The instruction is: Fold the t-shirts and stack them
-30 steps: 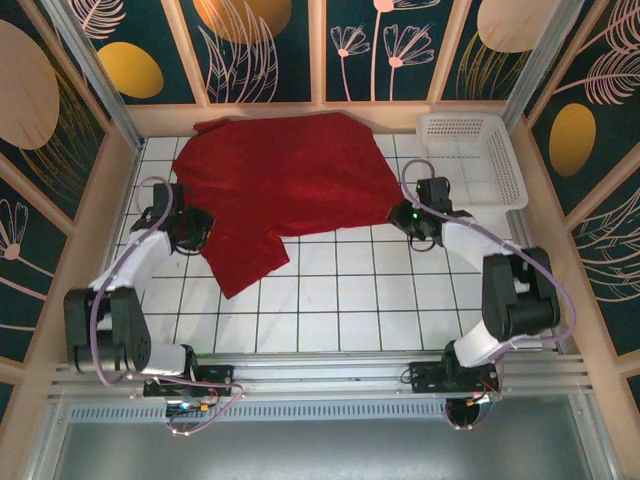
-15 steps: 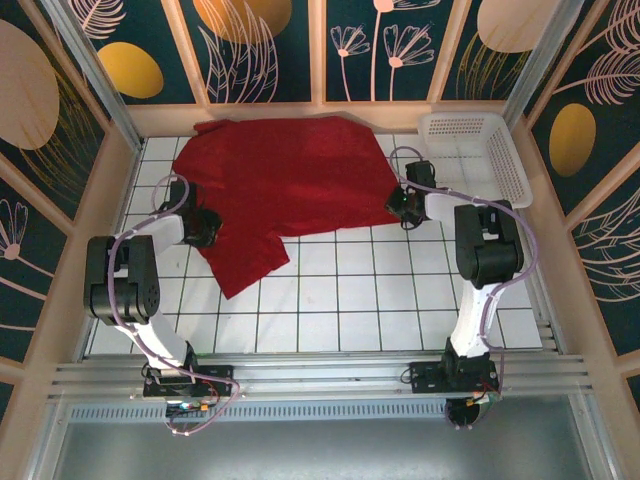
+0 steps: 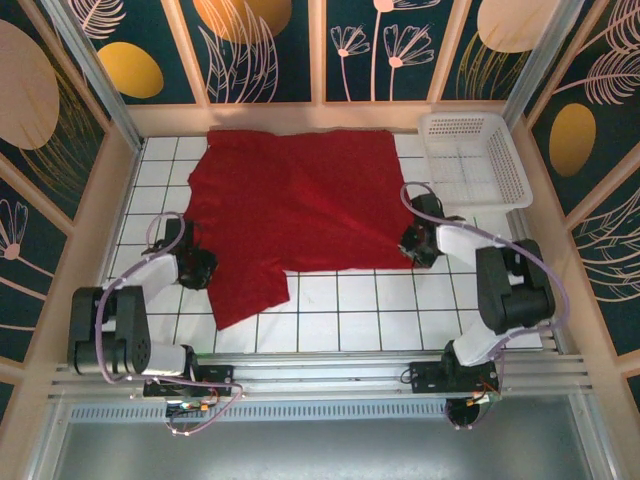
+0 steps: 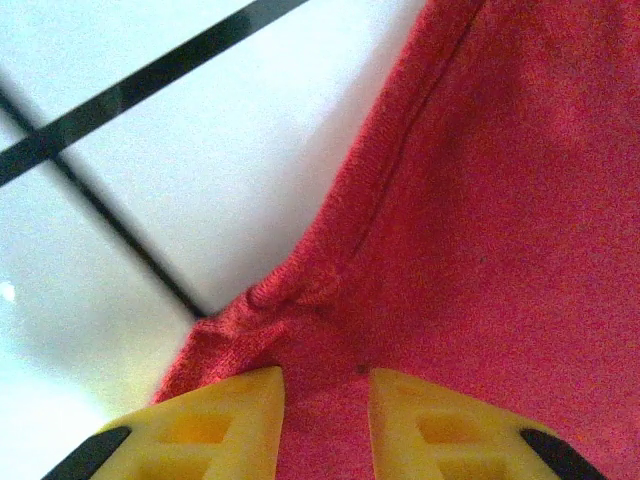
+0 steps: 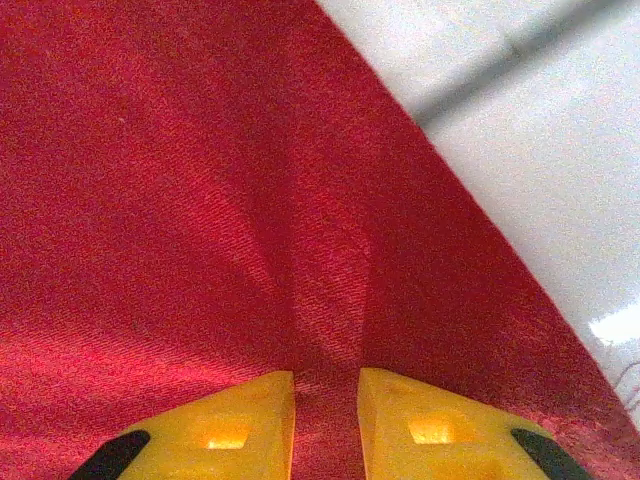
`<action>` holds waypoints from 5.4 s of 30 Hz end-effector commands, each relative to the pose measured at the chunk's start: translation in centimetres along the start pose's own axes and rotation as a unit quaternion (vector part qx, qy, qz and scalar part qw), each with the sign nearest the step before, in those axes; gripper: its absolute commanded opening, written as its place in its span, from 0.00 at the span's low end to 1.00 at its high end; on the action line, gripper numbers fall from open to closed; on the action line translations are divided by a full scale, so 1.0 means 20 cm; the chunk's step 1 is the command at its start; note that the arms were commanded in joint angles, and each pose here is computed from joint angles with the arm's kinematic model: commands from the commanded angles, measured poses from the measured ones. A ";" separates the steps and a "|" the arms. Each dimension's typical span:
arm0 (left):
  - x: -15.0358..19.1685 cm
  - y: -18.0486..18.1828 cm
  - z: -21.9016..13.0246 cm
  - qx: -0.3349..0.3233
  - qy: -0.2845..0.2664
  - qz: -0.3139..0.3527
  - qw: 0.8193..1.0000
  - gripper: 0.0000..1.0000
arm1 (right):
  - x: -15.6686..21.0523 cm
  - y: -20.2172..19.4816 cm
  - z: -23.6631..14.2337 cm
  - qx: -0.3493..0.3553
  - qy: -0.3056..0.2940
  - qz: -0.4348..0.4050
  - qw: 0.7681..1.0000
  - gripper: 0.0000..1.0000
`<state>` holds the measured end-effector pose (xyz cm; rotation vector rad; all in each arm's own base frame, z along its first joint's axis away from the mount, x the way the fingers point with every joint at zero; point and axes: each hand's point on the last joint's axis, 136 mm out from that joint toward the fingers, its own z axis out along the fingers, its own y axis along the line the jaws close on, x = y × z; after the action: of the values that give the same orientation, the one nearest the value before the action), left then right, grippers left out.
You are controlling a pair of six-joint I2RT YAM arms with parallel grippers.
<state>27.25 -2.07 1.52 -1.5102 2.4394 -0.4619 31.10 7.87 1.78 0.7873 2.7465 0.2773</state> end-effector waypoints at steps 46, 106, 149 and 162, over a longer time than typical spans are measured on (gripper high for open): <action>0.49 0.50 -0.12 -0.117 0.085 -0.017 0.989 0.32 | 0.18 -0.06 -0.30 -0.014 -0.024 0.011 1.000 0.45; -0.22 -1.01 -0.49 0.175 -0.111 0.025 0.978 0.00 | -0.43 0.20 -0.31 -0.023 -0.072 0.067 0.995 0.00; -0.60 -1.05 -0.23 0.078 -0.203 0.062 0.974 0.00 | -0.76 0.35 -0.02 0.015 -0.094 0.050 0.994 0.00; -0.44 -0.80 -0.20 0.045 -0.151 0.120 0.980 0.56 | -0.63 0.36 -0.26 0.029 -0.138 -0.012 0.990 0.54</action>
<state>45.67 -0.08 12.18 -1.1548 2.2314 -0.2540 45.33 6.02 9.32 0.8119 2.5234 0.1188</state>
